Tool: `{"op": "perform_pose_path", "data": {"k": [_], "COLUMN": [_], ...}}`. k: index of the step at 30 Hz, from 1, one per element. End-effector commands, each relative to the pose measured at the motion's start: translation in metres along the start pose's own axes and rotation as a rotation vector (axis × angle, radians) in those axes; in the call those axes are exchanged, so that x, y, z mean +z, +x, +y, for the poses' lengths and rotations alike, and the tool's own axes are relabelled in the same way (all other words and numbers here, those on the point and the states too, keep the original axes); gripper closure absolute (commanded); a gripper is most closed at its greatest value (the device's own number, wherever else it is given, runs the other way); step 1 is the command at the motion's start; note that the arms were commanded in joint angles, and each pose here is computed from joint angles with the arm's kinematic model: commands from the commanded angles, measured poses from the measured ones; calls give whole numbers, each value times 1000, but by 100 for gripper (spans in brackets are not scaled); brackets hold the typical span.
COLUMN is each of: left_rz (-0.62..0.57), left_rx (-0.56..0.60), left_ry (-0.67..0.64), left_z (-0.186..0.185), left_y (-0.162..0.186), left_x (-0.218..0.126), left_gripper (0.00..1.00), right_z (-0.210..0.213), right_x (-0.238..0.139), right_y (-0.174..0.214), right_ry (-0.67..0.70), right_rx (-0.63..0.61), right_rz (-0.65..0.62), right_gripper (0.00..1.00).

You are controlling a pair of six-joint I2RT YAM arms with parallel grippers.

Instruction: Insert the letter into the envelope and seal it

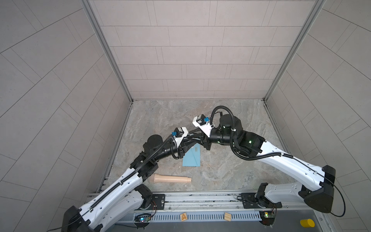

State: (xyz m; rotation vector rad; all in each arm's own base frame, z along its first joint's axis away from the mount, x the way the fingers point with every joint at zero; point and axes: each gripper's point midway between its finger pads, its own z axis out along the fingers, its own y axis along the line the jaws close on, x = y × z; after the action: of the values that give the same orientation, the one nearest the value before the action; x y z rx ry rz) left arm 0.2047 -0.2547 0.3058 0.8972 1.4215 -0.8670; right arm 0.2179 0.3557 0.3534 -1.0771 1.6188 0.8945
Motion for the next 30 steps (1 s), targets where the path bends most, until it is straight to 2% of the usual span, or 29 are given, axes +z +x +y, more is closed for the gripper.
{"op": "perform_pose_path", "data": {"k": [1,12,23,30], "left_rz": [-37,-34,-20,-18], "left_rx": [14,5,-8,-21], "left_ry": [2,2,6,4], "left_z": [-1,0,-1,0], "left_y": [-7,-5,2,8], "left_x": [0,1,2,2], "left_gripper": [75,56,46,44], "right_z": [4,3,-4,-7], "right_x": [-8,-8,-17,-29], "right_y": [-10,-10,-21,-36], "right_ry": [1,7,63,96], "right_rx": [-4,-2,-14,-18], "right_rz": [-37,-42,-83,-125], "right_gripper": [100,100,100,100]}}
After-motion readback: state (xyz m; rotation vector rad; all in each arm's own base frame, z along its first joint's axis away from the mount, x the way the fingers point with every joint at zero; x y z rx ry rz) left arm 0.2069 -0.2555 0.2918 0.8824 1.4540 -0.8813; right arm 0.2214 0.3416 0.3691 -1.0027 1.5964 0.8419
